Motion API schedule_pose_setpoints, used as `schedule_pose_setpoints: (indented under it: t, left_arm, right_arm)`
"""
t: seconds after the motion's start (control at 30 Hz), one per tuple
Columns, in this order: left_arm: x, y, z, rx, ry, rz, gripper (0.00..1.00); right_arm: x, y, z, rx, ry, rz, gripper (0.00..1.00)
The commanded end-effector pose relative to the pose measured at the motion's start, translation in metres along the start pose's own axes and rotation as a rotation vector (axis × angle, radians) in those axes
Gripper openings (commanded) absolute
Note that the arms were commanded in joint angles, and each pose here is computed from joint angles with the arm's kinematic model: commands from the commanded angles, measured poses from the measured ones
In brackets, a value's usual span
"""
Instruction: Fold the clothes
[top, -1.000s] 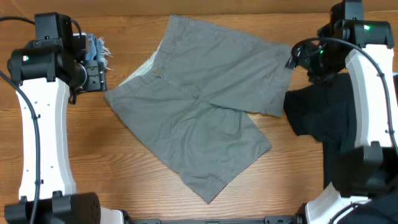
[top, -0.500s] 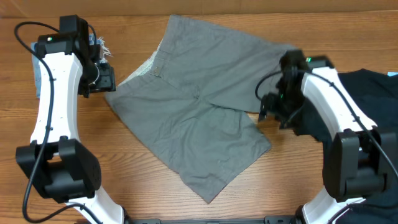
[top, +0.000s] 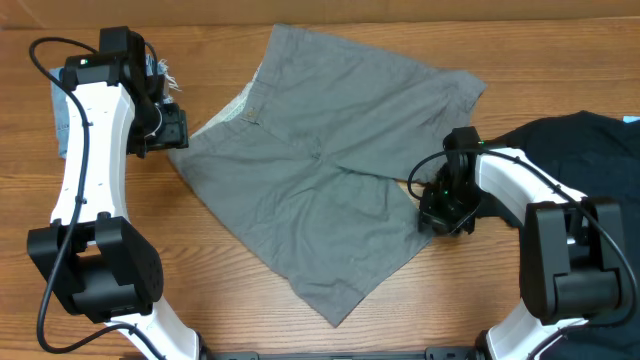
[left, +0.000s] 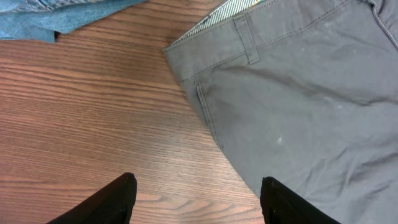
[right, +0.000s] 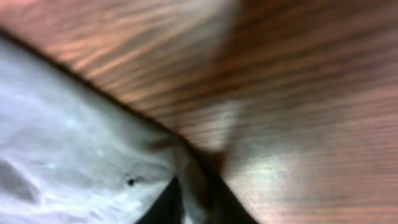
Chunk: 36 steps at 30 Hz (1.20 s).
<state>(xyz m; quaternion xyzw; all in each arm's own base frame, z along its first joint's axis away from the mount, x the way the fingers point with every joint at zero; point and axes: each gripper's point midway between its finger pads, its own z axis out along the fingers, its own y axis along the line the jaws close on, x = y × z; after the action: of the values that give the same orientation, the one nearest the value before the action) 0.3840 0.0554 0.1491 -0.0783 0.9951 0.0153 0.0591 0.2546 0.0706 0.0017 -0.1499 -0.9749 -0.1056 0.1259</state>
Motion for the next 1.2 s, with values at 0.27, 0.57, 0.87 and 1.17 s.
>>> schedule_pose_setpoints:
  t: [0.27, 0.57, 0.87, 1.17]
  left_arm:
    - [0.000, -0.003, -0.003, 0.019, -0.006, 0.017, 0.66]
    - [0.011, -0.009, 0.036, 0.043, 0.033, 0.021, 0.71]
    - [0.023, -0.021, 0.103, 0.104, -0.001, 0.020, 0.80]
    - [0.039, -0.020, 0.142, 0.096, -0.024, 0.019, 0.47]
  right_arm:
    - [-0.052, -0.052, -0.075, 0.141, -0.166, 0.228, 0.28]
    - [-0.054, -0.009, -0.150, -0.048, -0.323, 0.064, 0.49]
    - [-0.014, 0.036, -0.213, -0.296, -0.467, -0.115, 0.74]
    - [0.002, 0.041, -0.213, -0.337, -0.429, -0.120, 0.70]
